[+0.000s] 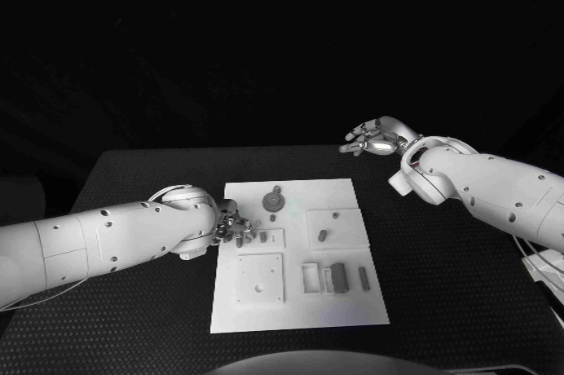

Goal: Assemble the parts on the task board

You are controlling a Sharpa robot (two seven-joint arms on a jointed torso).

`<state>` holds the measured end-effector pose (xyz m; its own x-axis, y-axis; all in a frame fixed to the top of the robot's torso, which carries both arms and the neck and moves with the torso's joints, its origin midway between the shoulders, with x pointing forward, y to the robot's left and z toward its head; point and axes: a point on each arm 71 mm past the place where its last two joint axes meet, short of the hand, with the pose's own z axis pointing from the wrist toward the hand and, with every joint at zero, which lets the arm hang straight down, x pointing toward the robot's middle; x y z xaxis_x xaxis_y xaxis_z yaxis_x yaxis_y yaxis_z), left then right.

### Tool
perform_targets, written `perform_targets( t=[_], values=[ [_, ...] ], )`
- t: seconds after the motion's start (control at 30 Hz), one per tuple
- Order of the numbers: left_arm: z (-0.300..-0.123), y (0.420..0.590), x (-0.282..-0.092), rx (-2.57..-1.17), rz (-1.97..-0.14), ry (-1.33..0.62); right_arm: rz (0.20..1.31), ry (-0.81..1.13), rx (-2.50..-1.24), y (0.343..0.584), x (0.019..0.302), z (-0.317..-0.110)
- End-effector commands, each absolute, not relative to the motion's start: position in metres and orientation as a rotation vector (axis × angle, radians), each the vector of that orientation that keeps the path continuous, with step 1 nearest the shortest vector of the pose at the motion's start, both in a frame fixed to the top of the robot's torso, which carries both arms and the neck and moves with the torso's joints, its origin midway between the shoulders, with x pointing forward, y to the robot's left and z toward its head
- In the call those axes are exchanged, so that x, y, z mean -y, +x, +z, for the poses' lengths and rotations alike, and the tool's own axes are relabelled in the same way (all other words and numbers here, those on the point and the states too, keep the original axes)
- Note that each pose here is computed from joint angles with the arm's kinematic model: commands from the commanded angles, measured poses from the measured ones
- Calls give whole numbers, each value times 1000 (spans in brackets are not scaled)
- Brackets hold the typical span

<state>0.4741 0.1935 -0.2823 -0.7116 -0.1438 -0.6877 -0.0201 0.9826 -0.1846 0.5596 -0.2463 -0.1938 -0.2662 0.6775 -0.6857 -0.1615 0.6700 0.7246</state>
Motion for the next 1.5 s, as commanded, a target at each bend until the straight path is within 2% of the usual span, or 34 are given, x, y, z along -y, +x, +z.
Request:
perform_targets(
  t=[0.03,0.27,0.43,0.67,0.8,0.97,1.17,1.5],
  values=[
    [-281,475,-195,-2336,-217,-125,858,420,-1664,559,245,-195],
    [-277,476,-203,-2289,-268,-225,858,422,-1663,559,246,-195],
    [-265,480,-204,-2267,-450,-417,857,425,-1664,559,246,-196],
    [-241,497,-198,-2048,-705,-546,858,425,-1666,559,245,-197],
    [-233,507,-188,-1918,-718,-393,858,426,-1668,559,245,-198],
    [-229,513,-169,-1840,-749,-190,861,425,-1668,559,244,-198],
    [-238,513,-149,-1769,-698,77,863,424,-1668,559,243,-199],
    [-250,511,-138,-1729,-624,300,864,424,-1670,559,243,-199]
  ],
)
